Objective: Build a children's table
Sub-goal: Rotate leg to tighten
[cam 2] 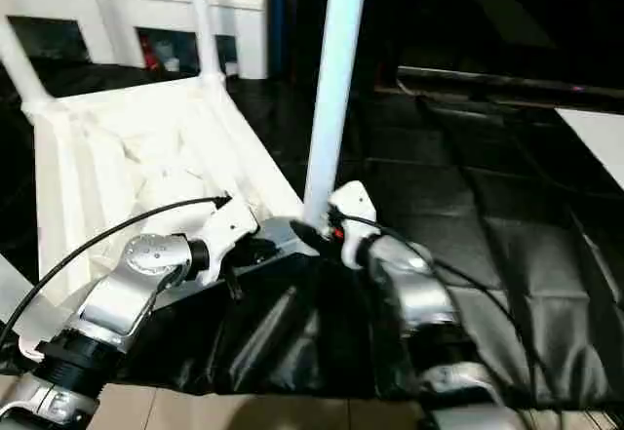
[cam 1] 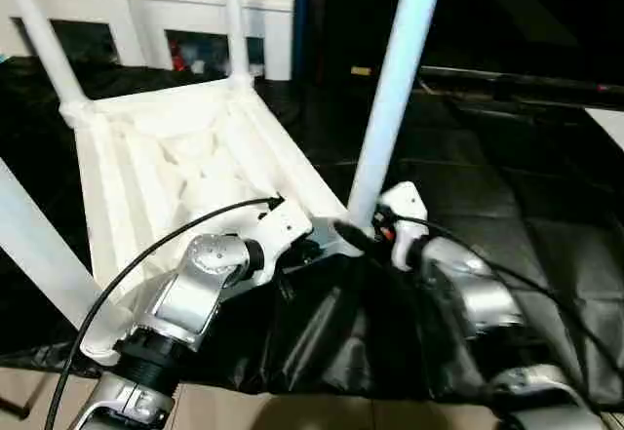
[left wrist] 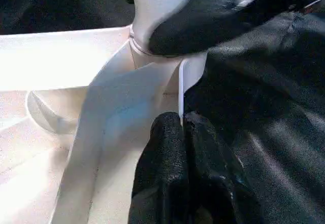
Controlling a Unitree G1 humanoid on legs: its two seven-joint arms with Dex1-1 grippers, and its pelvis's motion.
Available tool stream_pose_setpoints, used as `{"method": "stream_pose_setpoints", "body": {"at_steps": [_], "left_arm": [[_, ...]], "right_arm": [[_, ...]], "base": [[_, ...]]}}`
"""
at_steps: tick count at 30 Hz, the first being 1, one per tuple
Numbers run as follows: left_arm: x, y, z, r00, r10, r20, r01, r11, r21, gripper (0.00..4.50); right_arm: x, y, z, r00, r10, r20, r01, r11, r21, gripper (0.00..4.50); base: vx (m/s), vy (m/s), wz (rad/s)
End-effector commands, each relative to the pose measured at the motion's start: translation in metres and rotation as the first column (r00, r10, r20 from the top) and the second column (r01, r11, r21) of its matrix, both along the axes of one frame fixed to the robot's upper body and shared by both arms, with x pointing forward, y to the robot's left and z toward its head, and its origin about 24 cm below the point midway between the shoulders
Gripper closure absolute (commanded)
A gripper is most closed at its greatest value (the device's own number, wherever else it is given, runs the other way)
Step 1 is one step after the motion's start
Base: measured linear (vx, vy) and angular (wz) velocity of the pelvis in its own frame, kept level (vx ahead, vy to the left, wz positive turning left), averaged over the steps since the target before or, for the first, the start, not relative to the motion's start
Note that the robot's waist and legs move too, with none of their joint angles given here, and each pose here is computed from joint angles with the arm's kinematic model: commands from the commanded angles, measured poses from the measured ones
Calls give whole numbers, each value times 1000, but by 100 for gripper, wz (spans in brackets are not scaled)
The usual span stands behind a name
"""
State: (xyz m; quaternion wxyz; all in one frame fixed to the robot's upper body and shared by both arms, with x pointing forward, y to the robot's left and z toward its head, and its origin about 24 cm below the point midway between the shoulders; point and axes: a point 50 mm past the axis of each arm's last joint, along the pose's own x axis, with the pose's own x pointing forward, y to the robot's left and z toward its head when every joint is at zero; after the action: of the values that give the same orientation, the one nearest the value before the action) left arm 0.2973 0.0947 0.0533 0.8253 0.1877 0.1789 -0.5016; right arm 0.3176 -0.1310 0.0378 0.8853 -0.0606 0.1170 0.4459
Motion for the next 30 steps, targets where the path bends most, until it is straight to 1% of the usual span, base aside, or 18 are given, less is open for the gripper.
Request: {"method": "stream_pose_setpoints", "body": {"at_steps": [1, 5, 6, 8, 9, 10, 11, 12, 15, 17, 18, 19, 22, 23, 26, 28, 30], "left_arm": [[-6, -24, 15, 990, -126, 61, 130, 989, -67, 450], [-8, -17, 14, 987, -149, 54, 152, 986, -60, 450], [-8, -17, 14, 987, -149, 54, 152, 986, -60, 450], [-10, -14, 15, 983, -178, 53, 181, 982, -59, 450], [-12, -11, 15, 977, -208, 53, 211, 976, -60, 450], [-12, -11, 15, 976, -212, 54, 215, 975, -60, 450], [-14, -9, 16, 970, -237, 49, 239, 969, -55, 450], [-14, -9, 16, 970, -237, 49, 239, 969, -55, 450], [-14, -4, 18, 965, -257, 47, 259, 965, -47, 450], [-15, -3, 18, 963, -268, 43, 270, 962, -46, 450], [-15, -3, 18, 963, -268, 43, 270, 962, -46, 450], [-17, -2, 20, 951, -305, 50, 307, 950, -56, 450], [-19, -2, 21, 940, -336, 54, 339, 938, -69, 450], [-23, -3, 22, 925, -376, 50, 379, 922, -80, 450], [-26, -4, 23, 912, -409, 42, 411, 907, -87, 450], [-33, -3, 22, 870, -493, 19, 492, 866, -92, 450], [-34, -4, 22, 860, -510, 24, 510, 855, -92, 450]], "right_arm": [[-14, 13, -3, 974, 224, -30, -225, 974, -15, 135], [-12, -20, 4, 975, 223, -19, -224, 972, -76, 135], [-12, -20, 4, 975, 223, -19, -224, 972, -76, 135], [-11, -34, 9, 976, 220, -10, -220, 970, -102, 135], [-10, -46, 13, 976, 219, -3, -217, 968, -128, 135], [-10, -48, 14, 976, 219, -2, -218, 967, -130, 135], [-11, -57, 17, 974, 228, -7, -226, 962, -152, 135], [-11, -57, 17, 974, 228, -7, -226, 962, -152, 135], [-10, -77, 22, 977, 215, -12, -213, 954, -210, 135], [-9, -84, 25, 981, 194, -9, -191, 958, -215, 135], [-9, -84, 25, 981, 194, -9, -191, 958, -215, 135], [-8, -94, 30, 985, 171, -1, -167, 962, -216, 135], [-8, -97, 33, 986, 165, 7, -159, 963, -219, 135], [-6, -100, 35, 989, 147, 23, -138, 966, -220, 135], [-4, -101, 36, 991, 125, 42, -113, 969, -220, 135], [5, -102, 35, 997, 14, 71, 2, 975, -224, 135], [8, -101, 35, 996, -18, 91, 38, 974, -223, 135]], "base": [[0, 0, 0], [0, 0, 0], [0, 0, 0], [0, 0, 0], [0, 0, 0], [0, 0, 0], [0, 0, 0], [0, 0, 0], [0, 0, 0], [0, 0, 0], [0, 0, 0], [0, 0, 0], [0, 0, 0], [0, 0, 0], [0, 0, 0], [0, 0, 0], [0, 0, 0]]}}
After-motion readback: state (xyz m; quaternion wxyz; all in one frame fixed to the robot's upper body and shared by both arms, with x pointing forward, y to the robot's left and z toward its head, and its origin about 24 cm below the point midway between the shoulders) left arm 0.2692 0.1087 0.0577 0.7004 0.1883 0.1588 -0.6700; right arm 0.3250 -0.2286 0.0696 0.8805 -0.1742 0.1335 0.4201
